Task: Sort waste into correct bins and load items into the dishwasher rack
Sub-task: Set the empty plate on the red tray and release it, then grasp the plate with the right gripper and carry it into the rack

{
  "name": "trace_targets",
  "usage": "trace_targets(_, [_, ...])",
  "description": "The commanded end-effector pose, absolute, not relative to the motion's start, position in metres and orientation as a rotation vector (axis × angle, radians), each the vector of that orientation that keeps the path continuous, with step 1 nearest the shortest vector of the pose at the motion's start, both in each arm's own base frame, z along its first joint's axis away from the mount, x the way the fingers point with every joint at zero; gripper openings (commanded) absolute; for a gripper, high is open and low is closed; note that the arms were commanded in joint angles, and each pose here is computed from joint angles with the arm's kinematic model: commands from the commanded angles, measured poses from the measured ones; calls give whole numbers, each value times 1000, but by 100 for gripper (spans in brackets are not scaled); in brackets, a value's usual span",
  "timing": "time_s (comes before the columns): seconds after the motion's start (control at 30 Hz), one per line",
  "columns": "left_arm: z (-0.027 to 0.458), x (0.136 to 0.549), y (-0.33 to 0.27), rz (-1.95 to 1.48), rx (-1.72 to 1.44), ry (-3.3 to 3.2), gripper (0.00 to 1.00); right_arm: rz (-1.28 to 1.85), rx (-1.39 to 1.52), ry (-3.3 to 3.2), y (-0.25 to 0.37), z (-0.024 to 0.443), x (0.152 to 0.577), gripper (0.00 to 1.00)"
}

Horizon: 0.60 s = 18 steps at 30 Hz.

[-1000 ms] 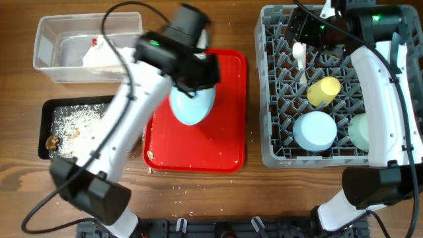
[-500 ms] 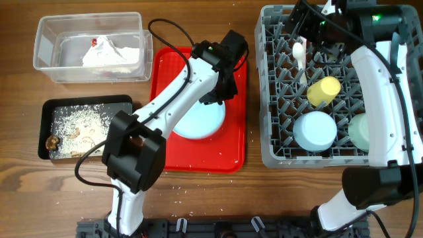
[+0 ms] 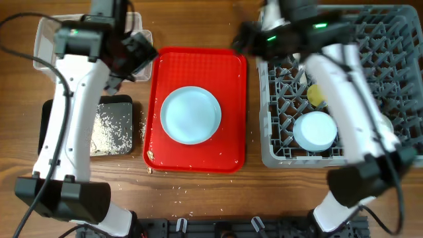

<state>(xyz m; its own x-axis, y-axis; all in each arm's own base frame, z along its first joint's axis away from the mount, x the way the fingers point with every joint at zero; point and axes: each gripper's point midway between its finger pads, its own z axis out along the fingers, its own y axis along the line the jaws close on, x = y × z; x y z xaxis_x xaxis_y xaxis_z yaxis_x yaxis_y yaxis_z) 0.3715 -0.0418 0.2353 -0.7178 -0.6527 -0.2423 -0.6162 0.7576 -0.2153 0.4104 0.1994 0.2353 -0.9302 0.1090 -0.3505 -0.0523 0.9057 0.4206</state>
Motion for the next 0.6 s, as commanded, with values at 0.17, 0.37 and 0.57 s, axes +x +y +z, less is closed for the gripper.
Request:
trace_targets(0.17, [229,368,26,-55,-1207,2578,100,421,-207,3109,270,61,364,80])
trace_targets(0.37, [229,368,29,-53,-1219,2572,100,222,-199,3256,254,2,350,60])
trace_targets(0.57, [229,368,29,-53,-1219,2573,100,171,-187,3324,246,-23,336,4])
